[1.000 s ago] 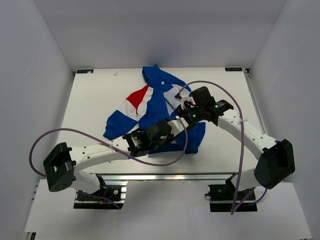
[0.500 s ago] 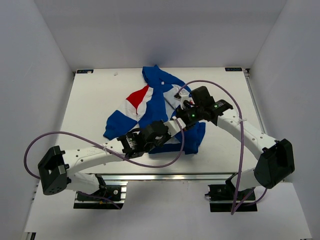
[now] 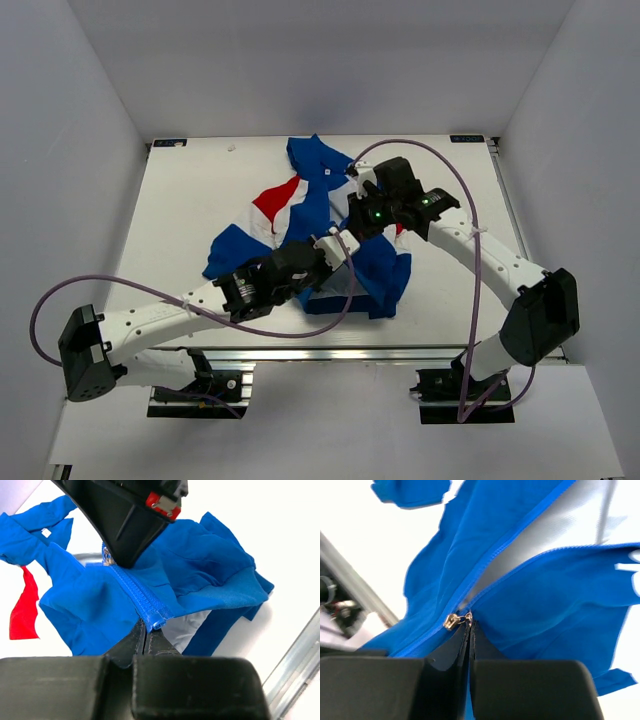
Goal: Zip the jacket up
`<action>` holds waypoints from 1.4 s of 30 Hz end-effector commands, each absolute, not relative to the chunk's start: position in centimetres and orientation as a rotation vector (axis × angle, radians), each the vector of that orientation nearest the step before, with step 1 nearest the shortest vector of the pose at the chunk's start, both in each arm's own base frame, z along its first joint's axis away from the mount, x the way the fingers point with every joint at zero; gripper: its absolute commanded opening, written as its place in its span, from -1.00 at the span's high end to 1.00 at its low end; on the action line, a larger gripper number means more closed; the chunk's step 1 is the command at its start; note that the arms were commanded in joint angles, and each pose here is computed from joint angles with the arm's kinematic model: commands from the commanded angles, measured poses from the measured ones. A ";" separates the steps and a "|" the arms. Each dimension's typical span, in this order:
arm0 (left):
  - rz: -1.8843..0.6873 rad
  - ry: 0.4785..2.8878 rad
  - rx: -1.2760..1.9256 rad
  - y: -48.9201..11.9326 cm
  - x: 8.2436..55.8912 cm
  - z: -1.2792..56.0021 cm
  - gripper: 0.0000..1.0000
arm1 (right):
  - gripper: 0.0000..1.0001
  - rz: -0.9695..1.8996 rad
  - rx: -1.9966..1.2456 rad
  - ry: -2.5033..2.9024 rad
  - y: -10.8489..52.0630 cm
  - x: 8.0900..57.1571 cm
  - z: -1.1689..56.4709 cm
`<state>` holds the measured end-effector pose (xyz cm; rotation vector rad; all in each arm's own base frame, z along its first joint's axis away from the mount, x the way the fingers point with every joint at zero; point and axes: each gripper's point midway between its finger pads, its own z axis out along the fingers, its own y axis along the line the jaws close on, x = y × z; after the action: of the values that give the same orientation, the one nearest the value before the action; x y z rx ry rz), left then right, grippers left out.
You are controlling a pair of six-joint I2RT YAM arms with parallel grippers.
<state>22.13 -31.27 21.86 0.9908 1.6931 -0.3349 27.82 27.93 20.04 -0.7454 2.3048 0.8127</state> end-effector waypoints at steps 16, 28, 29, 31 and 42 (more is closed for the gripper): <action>-0.660 1.845 0.906 -30.2 16.8 21.2 1.00 | 1.00 0.149 -0.424 2.068 24.8 52.0 22.3; -0.826 2.180 0.977 -30.1 11.7 12.6 1.00 | 1.00 0.050 -0.314 1.882 22.8 62.5 21.9; -0.835 2.226 0.972 -29.9 11.2 11.6 1.00 | 1.00 0.043 -0.309 1.855 22.9 63.0 22.8; -0.813 2.310 0.966 -29.4 10.7 9.6 1.00 | 1.00 0.019 -0.335 1.854 22.9 63.8 21.8; -0.597 2.602 0.871 -27.2 10.1 6.3 -0.68 | -0.73 0.146 -0.415 1.840 23.8 60.3 23.1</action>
<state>13.10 -28.19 5.70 0.8518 2.4614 -0.5651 57.29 26.50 10.86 -0.5628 2.1335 0.1635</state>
